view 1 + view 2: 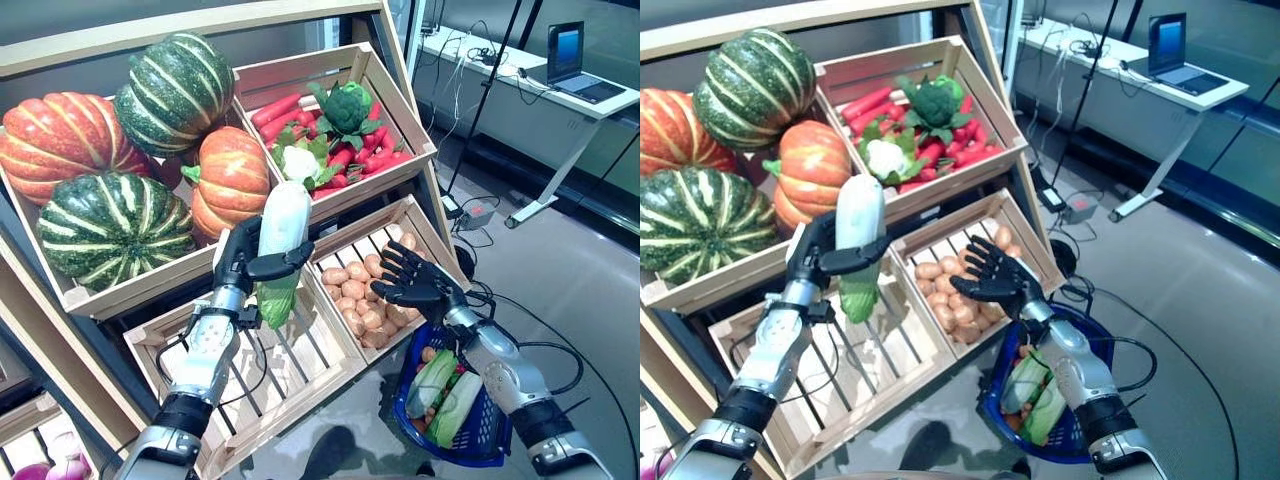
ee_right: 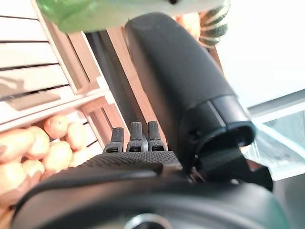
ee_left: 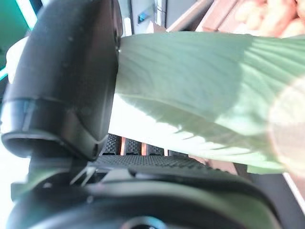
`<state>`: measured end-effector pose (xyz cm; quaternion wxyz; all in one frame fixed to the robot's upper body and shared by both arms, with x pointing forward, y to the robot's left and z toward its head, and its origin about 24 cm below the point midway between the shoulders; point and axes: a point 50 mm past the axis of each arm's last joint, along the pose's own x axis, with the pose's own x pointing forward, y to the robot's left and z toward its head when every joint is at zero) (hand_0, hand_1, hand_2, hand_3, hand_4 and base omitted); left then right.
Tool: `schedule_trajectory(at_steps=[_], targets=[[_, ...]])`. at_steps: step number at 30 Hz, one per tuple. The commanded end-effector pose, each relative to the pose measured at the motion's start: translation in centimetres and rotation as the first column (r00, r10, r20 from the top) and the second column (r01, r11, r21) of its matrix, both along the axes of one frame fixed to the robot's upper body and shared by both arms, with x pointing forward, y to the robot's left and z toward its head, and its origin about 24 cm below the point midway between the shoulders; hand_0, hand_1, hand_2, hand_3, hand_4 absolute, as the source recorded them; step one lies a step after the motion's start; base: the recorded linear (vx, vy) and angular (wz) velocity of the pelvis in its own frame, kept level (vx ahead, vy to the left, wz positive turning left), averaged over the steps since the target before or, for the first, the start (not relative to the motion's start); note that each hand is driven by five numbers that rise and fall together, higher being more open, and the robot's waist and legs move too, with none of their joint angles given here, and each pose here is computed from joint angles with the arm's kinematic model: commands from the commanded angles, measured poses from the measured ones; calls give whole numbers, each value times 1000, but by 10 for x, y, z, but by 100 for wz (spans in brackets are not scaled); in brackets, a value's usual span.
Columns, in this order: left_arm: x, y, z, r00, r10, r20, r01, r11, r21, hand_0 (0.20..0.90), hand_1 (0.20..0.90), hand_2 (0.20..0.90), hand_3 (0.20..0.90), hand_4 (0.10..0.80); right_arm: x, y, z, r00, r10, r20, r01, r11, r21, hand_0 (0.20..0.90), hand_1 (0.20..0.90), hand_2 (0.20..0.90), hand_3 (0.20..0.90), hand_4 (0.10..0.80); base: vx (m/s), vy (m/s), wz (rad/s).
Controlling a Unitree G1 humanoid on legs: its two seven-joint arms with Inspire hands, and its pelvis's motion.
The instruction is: Put vegetables into the basket
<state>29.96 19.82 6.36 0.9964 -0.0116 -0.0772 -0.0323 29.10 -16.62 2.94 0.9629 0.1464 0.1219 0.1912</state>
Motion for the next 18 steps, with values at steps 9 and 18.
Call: schedule_trajectory(at_steps=[9, 18], targets=[[16, -70, 85, 879, -327, 346, 373, 925, -74, 300, 300, 300, 300, 400, 42, 52, 61, 988, 59, 141, -71, 994, 80, 900, 900, 900, 900, 800, -2, -42, 3], [12, -91, 87, 842, -412, 349, 466, 881, -84, 300, 300, 300, 300, 400, 49, 70, 63, 990, 92, 104, -98, 993, 60, 900, 900, 900, 900, 800, 7, 1, 7]])
